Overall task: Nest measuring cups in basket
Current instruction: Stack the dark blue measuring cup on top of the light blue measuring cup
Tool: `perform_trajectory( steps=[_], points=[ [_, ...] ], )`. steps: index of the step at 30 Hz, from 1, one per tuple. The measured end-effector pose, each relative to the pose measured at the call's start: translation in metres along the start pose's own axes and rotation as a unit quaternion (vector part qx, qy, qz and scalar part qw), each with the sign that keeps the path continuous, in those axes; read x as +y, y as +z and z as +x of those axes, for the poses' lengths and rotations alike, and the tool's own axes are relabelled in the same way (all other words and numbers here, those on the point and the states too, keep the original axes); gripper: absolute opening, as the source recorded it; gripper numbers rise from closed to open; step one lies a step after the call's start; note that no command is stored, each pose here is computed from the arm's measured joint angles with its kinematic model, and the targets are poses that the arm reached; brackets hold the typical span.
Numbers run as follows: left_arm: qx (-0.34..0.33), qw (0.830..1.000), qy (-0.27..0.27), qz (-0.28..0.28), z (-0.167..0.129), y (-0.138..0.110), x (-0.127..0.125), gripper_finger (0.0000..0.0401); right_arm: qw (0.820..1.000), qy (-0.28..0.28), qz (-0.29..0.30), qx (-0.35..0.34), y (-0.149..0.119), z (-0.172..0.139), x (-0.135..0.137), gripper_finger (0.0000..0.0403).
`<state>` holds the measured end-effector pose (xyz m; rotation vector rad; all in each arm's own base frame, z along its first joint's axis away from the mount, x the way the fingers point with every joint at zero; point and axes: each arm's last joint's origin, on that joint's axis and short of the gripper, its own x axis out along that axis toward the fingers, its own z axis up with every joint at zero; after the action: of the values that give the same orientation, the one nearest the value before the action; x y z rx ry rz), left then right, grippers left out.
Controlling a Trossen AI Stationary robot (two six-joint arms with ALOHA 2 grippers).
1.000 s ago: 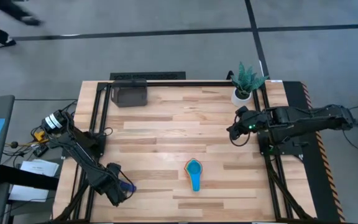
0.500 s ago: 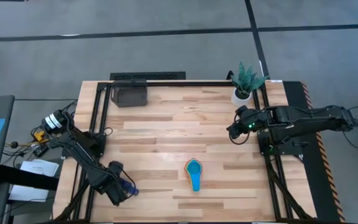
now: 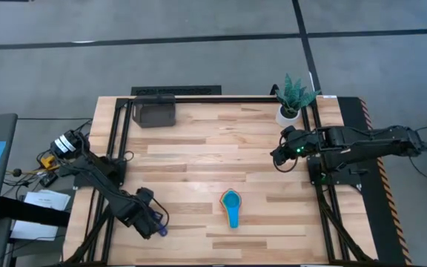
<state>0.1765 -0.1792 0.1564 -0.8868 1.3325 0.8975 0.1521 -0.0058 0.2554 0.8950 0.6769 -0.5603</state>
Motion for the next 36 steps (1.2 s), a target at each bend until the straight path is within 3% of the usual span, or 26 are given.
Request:
perform_trajectory(
  steps=[9, 17, 29, 36],
  points=[
    [-0.006, 1.0, -0.004, 0.006, 0.0, 0.014, -0.006, 0.0026, 1.0, 0.0, 0.001, 0.0, 0.0, 0.0, 0.0, 0.0119],
    [-0.007, 0.999, -0.037, 0.026, -0.015, 0.039, -0.028, 0.0026, 1.0, 0.006, 0.002, 0.011, -0.001, 0.0, 0.0, 0.0119],
    [-0.103, 0.979, -0.138, 0.11, -0.076, 0.121, -0.075, 0.0026, 1.0, 0.011, 0.001, 0.019, -0.001, 0.0, 0.001, 0.0119],
    [-0.171, 0.95, -0.221, 0.142, -0.1, 0.17, -0.099, 0.0026, 0.999, -0.005, -0.004, 0.034, -0.004, 0.0, -0.003, 0.0119]
  ],
)
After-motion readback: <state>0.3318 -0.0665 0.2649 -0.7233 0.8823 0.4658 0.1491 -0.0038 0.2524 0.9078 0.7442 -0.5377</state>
